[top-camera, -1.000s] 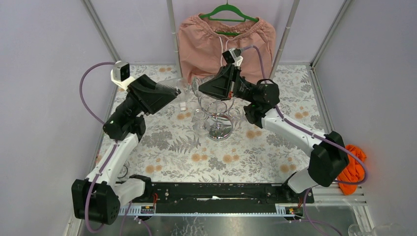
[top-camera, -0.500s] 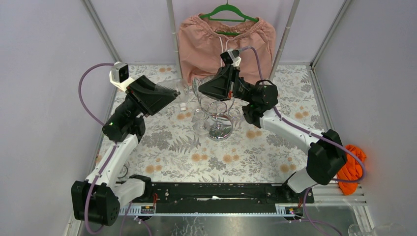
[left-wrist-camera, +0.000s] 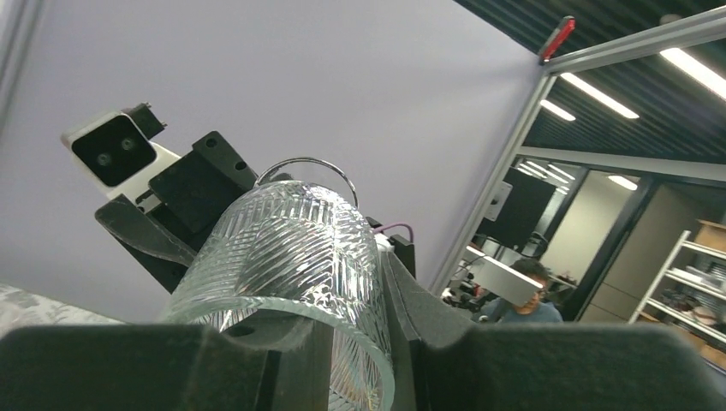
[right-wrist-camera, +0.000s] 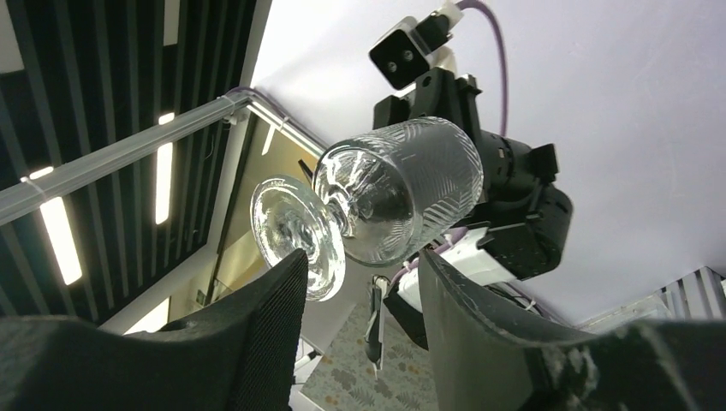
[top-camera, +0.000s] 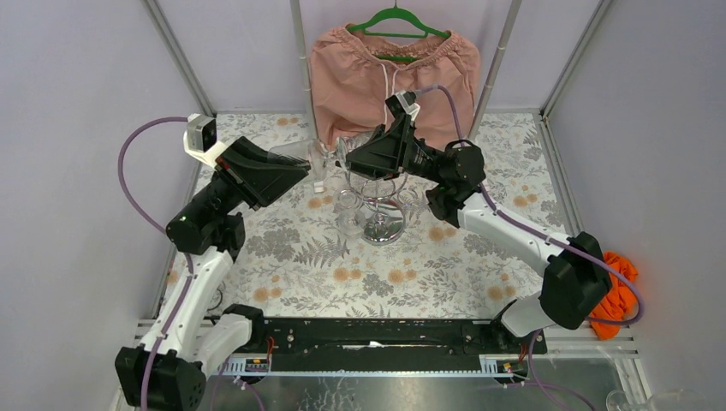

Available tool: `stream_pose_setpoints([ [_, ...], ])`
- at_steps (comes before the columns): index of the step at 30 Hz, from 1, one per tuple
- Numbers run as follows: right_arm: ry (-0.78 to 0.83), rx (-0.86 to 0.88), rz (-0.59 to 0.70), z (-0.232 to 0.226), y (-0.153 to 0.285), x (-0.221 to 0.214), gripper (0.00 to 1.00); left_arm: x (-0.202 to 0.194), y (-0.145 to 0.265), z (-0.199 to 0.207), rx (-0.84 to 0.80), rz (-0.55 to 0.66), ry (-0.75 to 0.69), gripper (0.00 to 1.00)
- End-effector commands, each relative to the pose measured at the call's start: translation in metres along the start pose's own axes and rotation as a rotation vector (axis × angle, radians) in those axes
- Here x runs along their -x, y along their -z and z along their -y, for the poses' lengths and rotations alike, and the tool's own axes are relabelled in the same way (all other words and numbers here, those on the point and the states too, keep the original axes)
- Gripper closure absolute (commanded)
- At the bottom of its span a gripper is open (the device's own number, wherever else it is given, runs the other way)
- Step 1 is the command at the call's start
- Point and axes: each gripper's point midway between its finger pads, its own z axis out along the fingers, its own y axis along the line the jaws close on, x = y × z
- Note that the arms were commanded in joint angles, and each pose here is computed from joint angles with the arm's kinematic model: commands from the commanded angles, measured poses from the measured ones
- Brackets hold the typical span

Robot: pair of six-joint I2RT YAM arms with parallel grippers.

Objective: Take the wine glass off the wine glass rack

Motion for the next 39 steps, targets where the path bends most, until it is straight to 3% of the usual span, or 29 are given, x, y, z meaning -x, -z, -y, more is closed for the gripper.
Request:
stream_pose_setpoints([
  [1, 0.04, -0.031, -0.02, 0.001, 0.002, -0.01, 0.43, 0.016, -0.011, 0.008, 0.068, 0.034, -0.125, 1.0],
  [11, 0.121, -0.139, 0.006, 0.002, 0.012, -0.011, 0.38, 0.037, -0.011, -0.008, 0.33, 0.054, -0.265, 1.0],
  [23, 0.353, -0.408, 0.107, -0.004, 0.041, 0.002, 0.3, 0.069, 0.027, -0.082, 0.875, 0.054, -0.292, 1.0],
  [31, 0.543, -0.603, 0.208, -0.021, 0.072, 0.019, 0.19, 0.072, 0.049, -0.105, 1.055, 0.019, -0.292, 1.0],
  [39, 0.687, -0.796, 0.326, -0.04, 0.112, 0.037, 0.16, 0.074, 0.067, -0.12, 1.185, -0.013, -0.28, 1.0],
])
